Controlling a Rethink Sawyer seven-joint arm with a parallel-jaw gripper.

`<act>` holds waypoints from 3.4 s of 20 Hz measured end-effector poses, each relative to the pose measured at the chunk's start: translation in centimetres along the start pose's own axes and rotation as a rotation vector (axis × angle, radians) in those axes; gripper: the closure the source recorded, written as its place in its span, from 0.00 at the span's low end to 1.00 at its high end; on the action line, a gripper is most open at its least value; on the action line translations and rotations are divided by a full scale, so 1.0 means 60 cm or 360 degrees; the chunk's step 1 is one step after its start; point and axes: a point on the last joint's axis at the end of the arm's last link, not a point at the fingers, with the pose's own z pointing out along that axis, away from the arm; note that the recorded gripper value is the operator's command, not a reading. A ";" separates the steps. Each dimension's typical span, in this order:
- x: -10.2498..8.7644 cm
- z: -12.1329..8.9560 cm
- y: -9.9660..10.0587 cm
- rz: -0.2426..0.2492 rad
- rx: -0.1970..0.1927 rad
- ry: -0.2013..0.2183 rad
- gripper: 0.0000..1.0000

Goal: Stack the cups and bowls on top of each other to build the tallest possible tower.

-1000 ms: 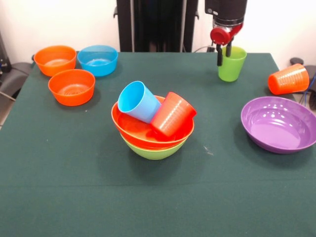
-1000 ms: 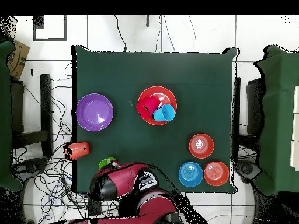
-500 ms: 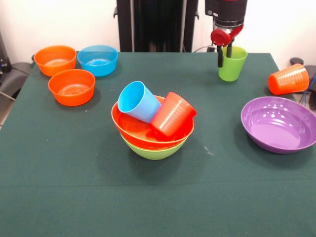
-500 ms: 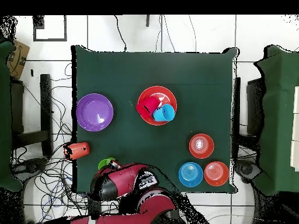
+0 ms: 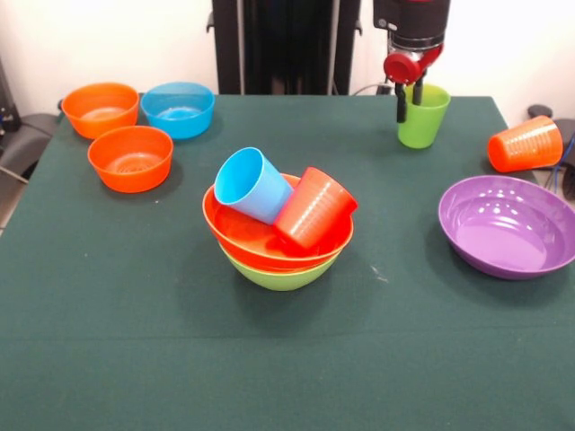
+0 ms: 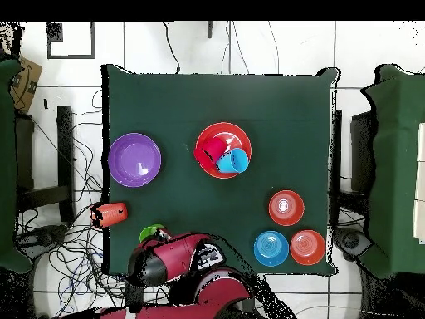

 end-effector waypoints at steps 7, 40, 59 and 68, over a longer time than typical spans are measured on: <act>0.000 0.000 0.000 -0.0002 0.0002 0.0001 1.00; -0.015 -0.160 -0.174 0.0165 0.0270 -0.0160 1.00; -0.043 -0.293 -0.267 0.0288 0.0198 -0.0160 1.00; -0.067 -0.338 -0.330 0.0295 0.0222 -0.0194 1.00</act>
